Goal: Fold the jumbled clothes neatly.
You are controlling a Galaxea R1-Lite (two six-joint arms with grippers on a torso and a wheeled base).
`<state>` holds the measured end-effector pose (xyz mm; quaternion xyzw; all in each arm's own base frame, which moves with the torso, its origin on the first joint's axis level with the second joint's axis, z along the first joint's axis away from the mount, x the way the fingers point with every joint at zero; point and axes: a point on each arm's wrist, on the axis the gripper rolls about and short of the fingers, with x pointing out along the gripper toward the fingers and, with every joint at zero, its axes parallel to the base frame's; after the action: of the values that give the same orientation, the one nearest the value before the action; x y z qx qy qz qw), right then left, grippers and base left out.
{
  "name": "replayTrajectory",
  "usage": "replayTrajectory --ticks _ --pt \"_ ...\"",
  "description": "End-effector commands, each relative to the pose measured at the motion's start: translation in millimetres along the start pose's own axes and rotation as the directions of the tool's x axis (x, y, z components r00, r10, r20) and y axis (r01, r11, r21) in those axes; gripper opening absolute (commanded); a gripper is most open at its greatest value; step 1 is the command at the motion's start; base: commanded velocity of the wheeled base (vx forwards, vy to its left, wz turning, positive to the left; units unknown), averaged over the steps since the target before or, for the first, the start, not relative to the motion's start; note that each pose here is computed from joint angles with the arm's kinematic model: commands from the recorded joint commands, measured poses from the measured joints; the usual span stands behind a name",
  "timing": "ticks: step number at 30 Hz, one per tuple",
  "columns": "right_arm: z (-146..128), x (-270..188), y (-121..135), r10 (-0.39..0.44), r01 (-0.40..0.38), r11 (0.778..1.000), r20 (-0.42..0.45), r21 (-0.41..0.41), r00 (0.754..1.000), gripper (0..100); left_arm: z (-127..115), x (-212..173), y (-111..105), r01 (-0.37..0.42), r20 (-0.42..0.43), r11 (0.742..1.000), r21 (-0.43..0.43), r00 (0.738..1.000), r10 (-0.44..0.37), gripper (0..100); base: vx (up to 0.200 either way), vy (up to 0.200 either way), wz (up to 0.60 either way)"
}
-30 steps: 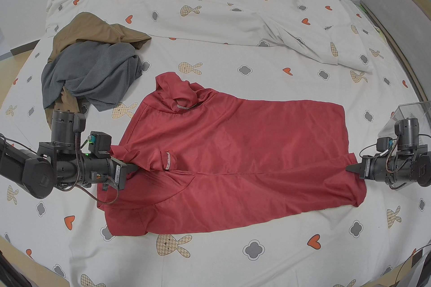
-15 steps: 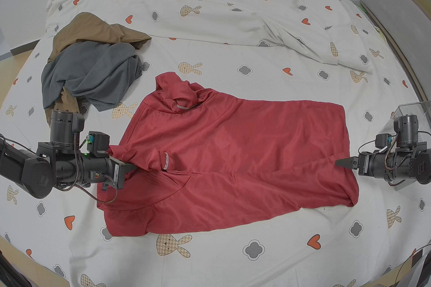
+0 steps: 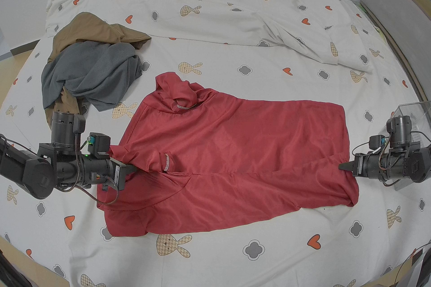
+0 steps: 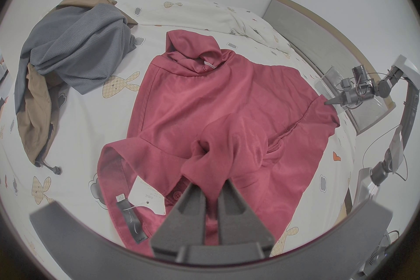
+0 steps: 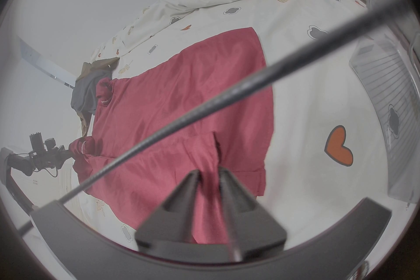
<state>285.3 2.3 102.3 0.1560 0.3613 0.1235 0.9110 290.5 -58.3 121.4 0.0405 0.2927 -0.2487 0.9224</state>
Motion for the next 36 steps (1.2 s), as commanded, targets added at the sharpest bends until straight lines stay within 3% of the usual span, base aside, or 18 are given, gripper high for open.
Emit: replayTrajectory --ticks 1,9,16,36 --pt "-0.8 -3.1 -1.9 -0.007 0.007 1.000 0.004 0.007 1.000 0 -0.4 1.1 0.3 0.001 -0.003 1.000 -0.001 1.000 -0.001 0 0.000 0.000 0.00" --pt "-1.8 -26.7 -6.4 -0.039 0.038 0.999 0.056 0.026 0.998 0 1.6 -1.4 -1.2 0.002 0.007 1.000 0.003 1.000 -0.002 0 0.000 0.000 0.00" --pt "-5.9 -33.0 -18.8 -0.075 0.071 0.995 0.057 0.063 0.996 0 2.4 -1.5 -0.6 -0.001 0.010 1.000 0.003 1.000 0.001 0 0.000 0.000 0.00" --pt "-5.7 -31.7 -18.9 -0.088 0.085 0.994 0.055 0.063 0.995 0 -0.6 5.2 2.7 -0.006 -0.005 1.000 -0.006 1.000 0.006 0 0.000 0.000 0.00"
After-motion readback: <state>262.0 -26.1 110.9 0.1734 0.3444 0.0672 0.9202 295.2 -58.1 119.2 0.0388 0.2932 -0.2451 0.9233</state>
